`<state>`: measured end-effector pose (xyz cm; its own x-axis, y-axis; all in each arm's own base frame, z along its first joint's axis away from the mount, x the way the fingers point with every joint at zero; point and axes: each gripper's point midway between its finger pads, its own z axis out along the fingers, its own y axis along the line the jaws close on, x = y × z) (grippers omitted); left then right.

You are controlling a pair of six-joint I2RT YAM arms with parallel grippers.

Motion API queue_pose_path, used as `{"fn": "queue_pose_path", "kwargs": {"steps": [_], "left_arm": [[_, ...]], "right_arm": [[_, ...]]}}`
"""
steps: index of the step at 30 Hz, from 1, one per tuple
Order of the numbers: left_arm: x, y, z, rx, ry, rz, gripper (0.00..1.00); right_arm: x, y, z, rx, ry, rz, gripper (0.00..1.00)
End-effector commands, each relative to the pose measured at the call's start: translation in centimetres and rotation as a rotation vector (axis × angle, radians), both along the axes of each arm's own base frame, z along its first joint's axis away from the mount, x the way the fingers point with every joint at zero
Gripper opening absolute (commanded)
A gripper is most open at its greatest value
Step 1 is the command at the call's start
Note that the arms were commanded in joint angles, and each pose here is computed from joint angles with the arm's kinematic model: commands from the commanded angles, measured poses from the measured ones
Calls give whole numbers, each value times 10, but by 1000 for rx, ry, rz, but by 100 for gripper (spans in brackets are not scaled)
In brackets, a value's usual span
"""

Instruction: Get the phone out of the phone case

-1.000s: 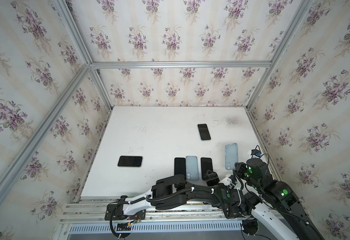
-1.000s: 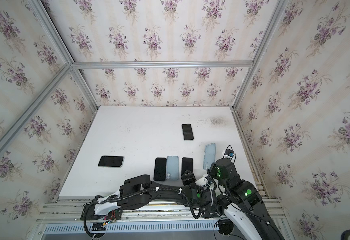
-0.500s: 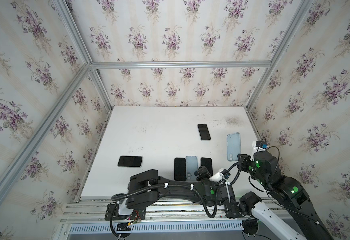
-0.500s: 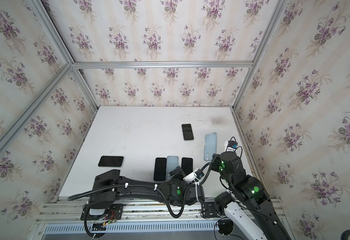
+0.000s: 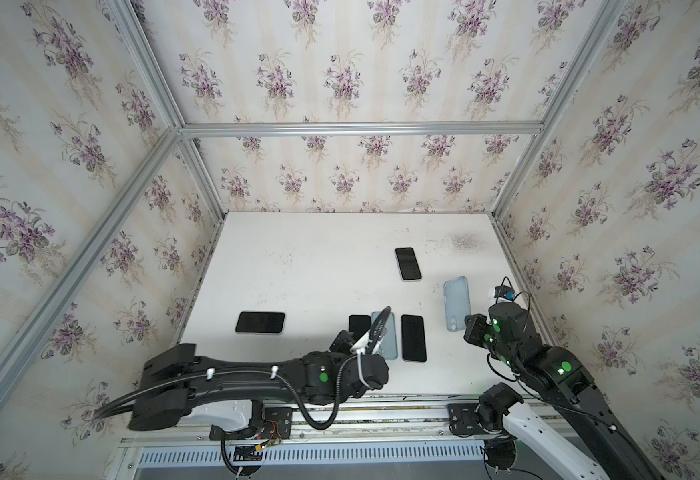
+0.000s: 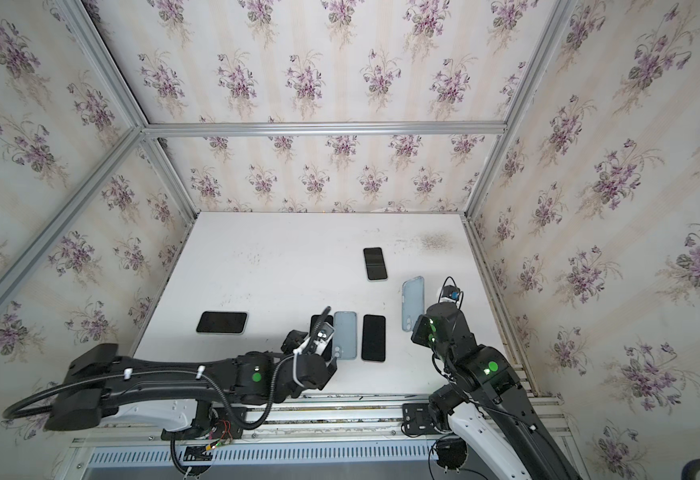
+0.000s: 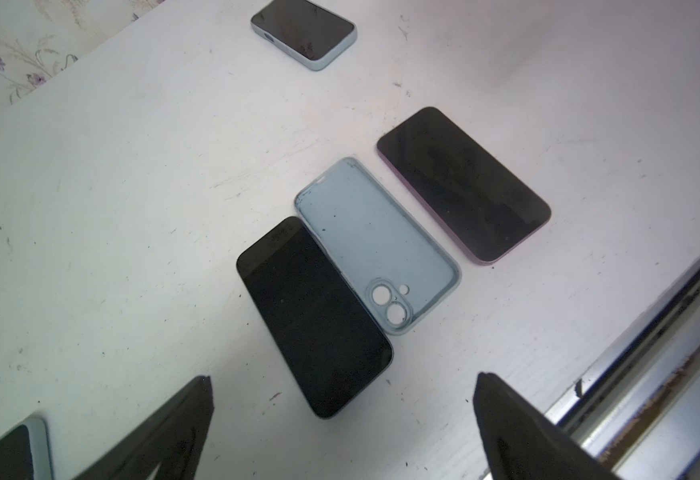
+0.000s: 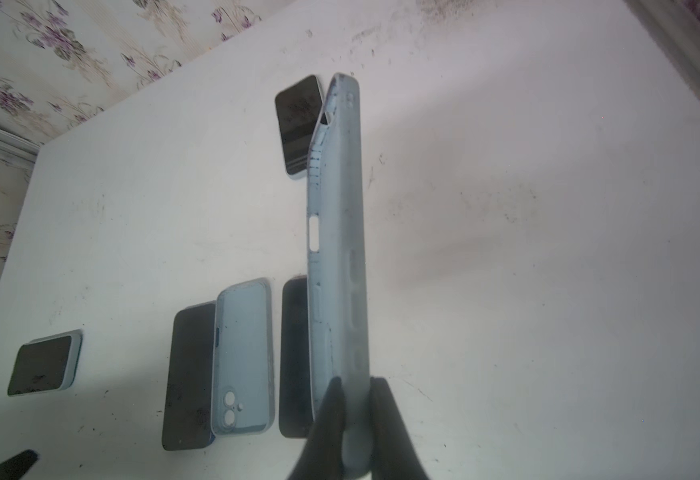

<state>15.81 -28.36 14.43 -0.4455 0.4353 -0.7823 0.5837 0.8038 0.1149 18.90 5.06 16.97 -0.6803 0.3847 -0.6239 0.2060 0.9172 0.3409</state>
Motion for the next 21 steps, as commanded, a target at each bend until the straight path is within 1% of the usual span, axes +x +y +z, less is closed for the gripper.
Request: {"fn": "queue_pose_path", "kwargs": {"steps": [1,5,8,15,21], "left_arm": [[0,0,33,-211,16,-6,100],[0,20,71,-323,-23,-18,100],[-1,33,96,-380,-49,-26,100],[-3,66,151,-447,-133,-23,100],[-4,83,173,-454,-168,-9,100]], "right_arm": [[0,5,-19,57,25,-24,0],[-1,9,-51,58,95,-29,0],[-1,9,-70,52,124,-42,0],[-5,16,-103,81,171,-18,0],[-18,16,-124,92,218,-13,0]]}}
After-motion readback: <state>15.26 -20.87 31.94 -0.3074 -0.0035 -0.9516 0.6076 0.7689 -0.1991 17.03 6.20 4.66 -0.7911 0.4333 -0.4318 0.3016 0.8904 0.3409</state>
